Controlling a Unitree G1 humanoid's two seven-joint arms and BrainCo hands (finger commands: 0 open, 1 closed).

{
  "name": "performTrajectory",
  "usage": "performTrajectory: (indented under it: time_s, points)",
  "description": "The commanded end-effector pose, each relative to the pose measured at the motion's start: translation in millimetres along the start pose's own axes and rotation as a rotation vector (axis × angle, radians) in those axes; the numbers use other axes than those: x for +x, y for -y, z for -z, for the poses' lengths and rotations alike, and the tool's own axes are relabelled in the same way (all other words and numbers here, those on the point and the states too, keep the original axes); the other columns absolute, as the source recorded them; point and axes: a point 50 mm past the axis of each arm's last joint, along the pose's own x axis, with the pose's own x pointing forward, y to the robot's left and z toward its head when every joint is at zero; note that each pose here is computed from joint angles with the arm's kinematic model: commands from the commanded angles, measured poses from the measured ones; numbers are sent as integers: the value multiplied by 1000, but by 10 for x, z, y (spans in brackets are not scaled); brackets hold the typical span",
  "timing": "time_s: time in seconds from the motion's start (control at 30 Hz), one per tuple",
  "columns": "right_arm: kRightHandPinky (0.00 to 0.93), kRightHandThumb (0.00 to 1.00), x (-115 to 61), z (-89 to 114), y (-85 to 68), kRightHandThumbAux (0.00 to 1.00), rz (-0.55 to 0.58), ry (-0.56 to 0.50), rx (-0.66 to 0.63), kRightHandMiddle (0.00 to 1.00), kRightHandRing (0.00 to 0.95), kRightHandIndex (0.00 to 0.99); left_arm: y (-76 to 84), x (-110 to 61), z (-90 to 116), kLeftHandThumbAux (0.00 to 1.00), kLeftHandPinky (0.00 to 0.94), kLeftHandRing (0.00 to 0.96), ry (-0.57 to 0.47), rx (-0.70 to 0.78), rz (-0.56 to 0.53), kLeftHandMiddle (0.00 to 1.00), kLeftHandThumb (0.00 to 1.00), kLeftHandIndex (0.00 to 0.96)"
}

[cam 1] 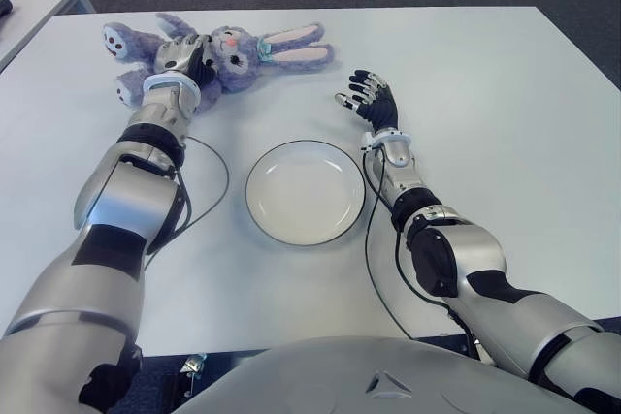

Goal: Put the doll into the plate.

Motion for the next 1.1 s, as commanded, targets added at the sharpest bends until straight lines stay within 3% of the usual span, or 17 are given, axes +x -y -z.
performTrajectory:
  time_s: [0.03, 0.1, 0.17, 0.2, 0.37, 0.5, 0.57, 0.6, 0.7, 1.0, 1.1]
  points:
    - [189, 114, -738, 1035, -190, 925, 9, -442, 69, 255, 216, 230, 478, -185, 185, 473, 211, 161, -112, -29, 130, 178, 711, 171]
    - [183, 108, -740, 1036, -189, 925, 8, -442, 67, 252, 212, 227, 490, -192, 186, 476, 253, 195, -116, -41, 123, 219, 729, 236]
    - [186, 105, -740, 1037, -189, 925, 7, -442, 65, 251, 210, 225, 504, -200, 185, 660, 260, 215, -117, -53, 116, 249, 724, 396]
    - [189, 102, -740, 1037, -189, 925, 7, -443, 65, 251, 210, 224, 510, -203, 185, 679, 258, 222, -117, -56, 114, 262, 726, 415]
    - [199, 100, -741, 1038, -191, 930, 9, -444, 66, 256, 216, 235, 563, -235, 197, 681, 276, 274, -114, -82, 102, 334, 735, 432]
    - [204, 99, -741, 1036, -193, 932, 9, -442, 67, 261, 223, 240, 581, -245, 199, 679, 358, 359, -115, -93, 98, 403, 738, 436]
    - [203, 97, -740, 1035, -193, 932, 9, -440, 68, 261, 224, 240, 589, -248, 194, 660, 397, 392, -113, -95, 97, 427, 836, 482]
    - [203, 89, -741, 1035, -193, 936, 9, -440, 68, 263, 227, 239, 594, -251, 191, 656, 475, 458, -112, -95, 97, 446, 847, 471]
    - [200, 70, -740, 1033, -190, 945, 9, -437, 72, 267, 231, 246, 610, -255, 174, 657, 549, 552, -109, -100, 97, 477, 847, 432]
    - [199, 53, -734, 1028, -179, 954, 10, -434, 73, 273, 236, 256, 708, -295, 103, 660, 590, 619, -83, -102, 109, 505, 844, 408]
    - [198, 48, -734, 1028, -178, 953, 10, -433, 72, 273, 236, 254, 734, -306, 85, 660, 556, 613, -70, -95, 116, 503, 844, 409]
